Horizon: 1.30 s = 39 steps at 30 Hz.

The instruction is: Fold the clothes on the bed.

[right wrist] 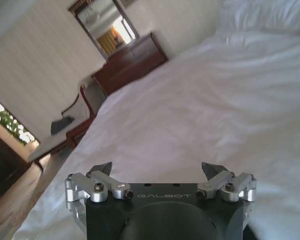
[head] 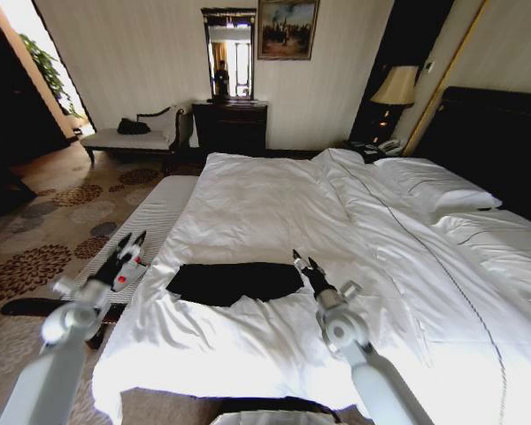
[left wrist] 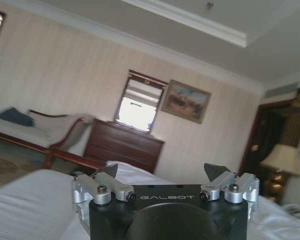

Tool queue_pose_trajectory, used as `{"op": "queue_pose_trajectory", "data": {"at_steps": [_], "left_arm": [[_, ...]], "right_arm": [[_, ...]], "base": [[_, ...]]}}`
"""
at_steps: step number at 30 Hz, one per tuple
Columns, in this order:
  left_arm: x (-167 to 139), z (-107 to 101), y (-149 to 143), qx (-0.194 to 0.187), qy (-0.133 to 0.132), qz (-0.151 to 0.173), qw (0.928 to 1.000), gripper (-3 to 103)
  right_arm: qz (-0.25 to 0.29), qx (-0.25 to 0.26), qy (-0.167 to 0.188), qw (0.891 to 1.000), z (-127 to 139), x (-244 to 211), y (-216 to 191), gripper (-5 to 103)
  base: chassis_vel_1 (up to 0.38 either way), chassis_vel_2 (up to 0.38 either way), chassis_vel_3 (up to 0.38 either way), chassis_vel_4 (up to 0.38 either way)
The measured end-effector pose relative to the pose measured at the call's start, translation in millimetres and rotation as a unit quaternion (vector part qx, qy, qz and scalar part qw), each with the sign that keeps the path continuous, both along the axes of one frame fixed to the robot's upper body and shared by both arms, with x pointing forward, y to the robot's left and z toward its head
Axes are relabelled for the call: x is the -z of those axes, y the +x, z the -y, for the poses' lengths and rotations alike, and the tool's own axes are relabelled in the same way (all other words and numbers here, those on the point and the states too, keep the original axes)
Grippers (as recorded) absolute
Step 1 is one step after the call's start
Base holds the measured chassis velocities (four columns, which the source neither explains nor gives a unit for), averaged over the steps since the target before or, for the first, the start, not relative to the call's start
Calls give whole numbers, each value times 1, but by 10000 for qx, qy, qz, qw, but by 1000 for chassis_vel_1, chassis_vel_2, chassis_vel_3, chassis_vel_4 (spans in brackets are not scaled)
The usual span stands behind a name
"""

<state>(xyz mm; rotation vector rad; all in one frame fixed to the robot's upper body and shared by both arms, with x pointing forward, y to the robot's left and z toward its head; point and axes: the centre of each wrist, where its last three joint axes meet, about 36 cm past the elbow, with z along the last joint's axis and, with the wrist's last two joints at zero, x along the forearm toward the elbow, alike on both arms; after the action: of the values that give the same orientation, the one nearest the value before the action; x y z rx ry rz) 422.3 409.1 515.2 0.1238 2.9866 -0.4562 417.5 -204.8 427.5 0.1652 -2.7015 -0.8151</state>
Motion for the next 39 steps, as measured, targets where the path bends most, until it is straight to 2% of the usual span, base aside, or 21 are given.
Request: {"op": "queue_pose_trajectory", "data": {"at_steps": [1,3,5,9,16,22,25,31,34,35,39], "left_arm": [[0,0,0,0,0,0,10000,98],[-28,28,-13,-380,136,-225,9989,100],[-46,46,-27,-577,201,-490,9969,100],[-57,63,-40,-539,316,-597,9963,100],[-44,69,-55,-427,453,-597,9963,100],[-37,73,-58,-440,426,-627,9962,100],[-35,72,-56,-474,461,-631,9958,100],[-26,66,-50,-569,515,-723,9944,100],[-11,64,-42,-553,547,-1075,9912,100],[-11,64,-42,-553,547,-1075,9912,100],[13,74,-25,-301,595,-1616,9846,100]], "right_arm": [[0,0,0,10000,0,0,0,94],[-313,-194,224,9991,-6,-3,15,99],[-547,-317,413,9971,-9,-5,27,100],[-948,-386,620,9928,-8,-5,39,100],[-1470,-472,704,9855,-18,7,68,100],[-1694,-572,573,9822,-25,14,78,100],[-1708,-587,530,9821,-23,10,70,100],[-1777,-733,498,9801,-14,2,19,100],[-1931,-837,515,9762,-12,6,-11,100],[-1931,-837,515,9762,-12,6,-11,100],[-2089,-895,482,9726,-12,12,-34,100]], "base": [[0,0,0,0],[0,0,0,0],[0,0,0,0],[0,0,0,0],[0,0,0,0],[0,0,0,0],[0,0,0,0],[0,0,0,0],[0,0,0,0],[0,0,0,0],[0,0,0,0]]}}
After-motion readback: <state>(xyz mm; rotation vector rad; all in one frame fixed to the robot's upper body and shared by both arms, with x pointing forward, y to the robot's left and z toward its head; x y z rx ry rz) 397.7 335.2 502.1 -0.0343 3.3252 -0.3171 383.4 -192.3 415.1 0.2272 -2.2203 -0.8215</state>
